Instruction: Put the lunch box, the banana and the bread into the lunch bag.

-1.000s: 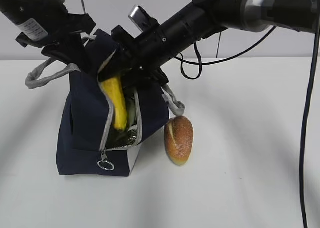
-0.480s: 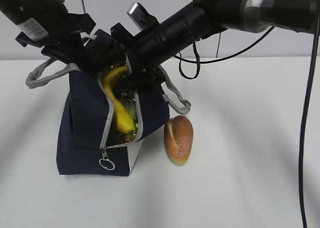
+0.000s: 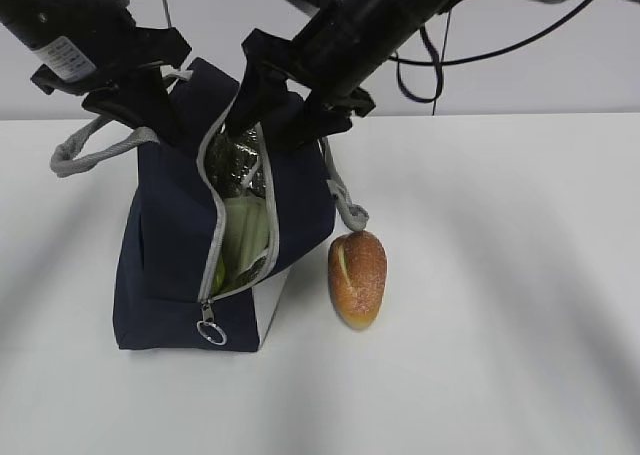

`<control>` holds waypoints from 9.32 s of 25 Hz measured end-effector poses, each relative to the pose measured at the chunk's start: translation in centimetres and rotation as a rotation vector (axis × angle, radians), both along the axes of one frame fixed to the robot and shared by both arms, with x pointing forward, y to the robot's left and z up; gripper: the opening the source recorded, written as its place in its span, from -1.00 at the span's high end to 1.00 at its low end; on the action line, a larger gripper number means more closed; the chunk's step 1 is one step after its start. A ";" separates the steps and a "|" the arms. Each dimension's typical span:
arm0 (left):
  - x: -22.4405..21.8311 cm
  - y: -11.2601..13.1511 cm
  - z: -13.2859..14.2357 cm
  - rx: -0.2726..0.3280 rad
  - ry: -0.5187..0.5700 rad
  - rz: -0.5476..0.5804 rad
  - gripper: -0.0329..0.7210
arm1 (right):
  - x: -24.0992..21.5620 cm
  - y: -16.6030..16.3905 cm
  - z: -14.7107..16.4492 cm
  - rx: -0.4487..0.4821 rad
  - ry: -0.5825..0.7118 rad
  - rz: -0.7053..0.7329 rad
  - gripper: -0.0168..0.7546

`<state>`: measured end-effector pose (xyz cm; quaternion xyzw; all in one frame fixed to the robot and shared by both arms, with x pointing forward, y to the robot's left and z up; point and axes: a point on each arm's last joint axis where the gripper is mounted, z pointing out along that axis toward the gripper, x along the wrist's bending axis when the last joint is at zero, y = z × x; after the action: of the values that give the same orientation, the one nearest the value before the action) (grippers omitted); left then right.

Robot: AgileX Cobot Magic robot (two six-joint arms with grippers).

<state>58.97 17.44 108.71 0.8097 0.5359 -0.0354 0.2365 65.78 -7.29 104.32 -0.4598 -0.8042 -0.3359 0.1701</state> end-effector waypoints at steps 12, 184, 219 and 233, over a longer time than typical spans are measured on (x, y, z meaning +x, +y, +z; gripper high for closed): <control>0.0 0.0 0.0 0.001 0.002 -0.001 0.92 | -5.3 -5.3 7.7 -0.321 -0.211 -0.111 -0.42; -1.8 -5.7 0.7 -0.169 0.000 -0.087 0.92 | -2.5 -3.9 4.3 -0.266 -0.141 -0.041 0.99; -1.3 -9.7 -0.8 -0.168 -0.128 -0.098 0.92 | -2.6 -6.8 6.2 -0.404 -0.205 -0.139 0.99; -1.8 -9.3 0.2 -0.163 -0.147 -0.108 0.92 | -4.4 -7.4 3.7 -0.445 -0.094 -0.137 0.99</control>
<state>57.21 8.10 108.87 0.8157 0.4683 -0.0323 0.3381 61.37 -14.70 108.04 -0.5233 -0.8325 -0.1821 0.0040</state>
